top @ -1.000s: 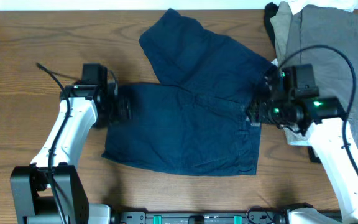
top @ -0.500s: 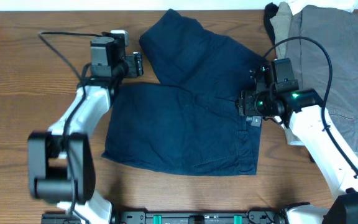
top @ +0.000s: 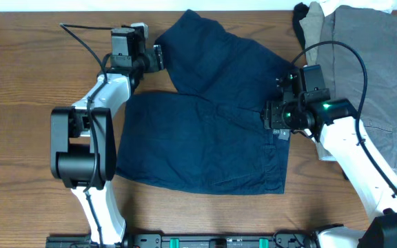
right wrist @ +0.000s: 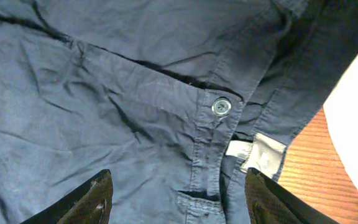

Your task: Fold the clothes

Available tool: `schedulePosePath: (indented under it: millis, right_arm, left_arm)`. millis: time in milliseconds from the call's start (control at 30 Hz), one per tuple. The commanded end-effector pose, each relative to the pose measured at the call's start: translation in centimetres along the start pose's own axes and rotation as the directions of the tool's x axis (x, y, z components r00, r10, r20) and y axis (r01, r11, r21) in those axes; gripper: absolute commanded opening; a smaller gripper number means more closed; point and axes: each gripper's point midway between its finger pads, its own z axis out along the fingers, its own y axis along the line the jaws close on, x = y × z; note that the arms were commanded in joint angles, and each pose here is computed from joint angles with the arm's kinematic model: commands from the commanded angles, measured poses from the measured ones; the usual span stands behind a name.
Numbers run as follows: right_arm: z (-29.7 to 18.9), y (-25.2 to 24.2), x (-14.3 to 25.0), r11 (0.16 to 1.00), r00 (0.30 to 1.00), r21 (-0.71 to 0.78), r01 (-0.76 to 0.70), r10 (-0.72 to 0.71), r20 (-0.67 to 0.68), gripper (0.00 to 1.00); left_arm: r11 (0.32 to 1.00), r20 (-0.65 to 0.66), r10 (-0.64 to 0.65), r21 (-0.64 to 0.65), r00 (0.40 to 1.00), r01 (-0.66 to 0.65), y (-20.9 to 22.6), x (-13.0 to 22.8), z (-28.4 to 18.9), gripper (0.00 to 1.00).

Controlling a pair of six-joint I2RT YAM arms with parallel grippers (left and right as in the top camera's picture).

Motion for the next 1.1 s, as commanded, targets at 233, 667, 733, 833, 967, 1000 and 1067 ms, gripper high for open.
schedulePosePath:
  millis: [233,667,733,833,967,1000,1067]
  right_arm:
    - [-0.1,0.5,-0.1,1.000,1.000,0.000,0.013,-0.013,0.005,0.66]
    - [-0.1,0.5,-0.1,1.000,1.000,0.001,0.013,-0.013,0.002,0.66]
    - [-0.1,0.5,-0.1,1.000,1.000,0.001,0.013,-0.013,0.003,0.66]
    - [-0.1,0.5,-0.1,1.000,1.000,0.001,0.013,-0.013,0.003,0.66]
    - [-0.1,0.5,-0.1,1.000,1.000,0.001,0.013,-0.013,0.003,0.67]
    - [-0.1,0.5,-0.1,1.000,1.000,0.001,0.013,-0.013,0.003,0.67]
    - [-0.1,0.5,-0.2,1.000,1.000,0.000,0.013,-0.013,0.006,0.67]
  left_arm:
    - [0.983,-0.004,-0.180,0.043,0.984,0.180,0.1,0.9,2.2,0.61]
    - [0.986,0.059,-0.163,-0.008,0.985,0.164,1.0,-0.3,2.3,0.62]
    - [0.989,0.067,-0.144,-0.009,0.987,0.145,1.0,-0.6,2.2,0.62]
    - [0.992,0.077,-0.126,-0.005,0.989,0.127,0.8,-1.4,2.1,0.62]
    - [0.994,0.070,-0.102,-0.019,0.992,0.104,0.8,-1.8,2.1,0.62]
    - [0.994,0.066,-0.099,-0.030,0.993,0.102,1.0,-1.8,2.2,0.62]
    - [0.995,0.054,-0.088,-0.037,0.995,0.090,1.1,-1.6,2.5,0.62]
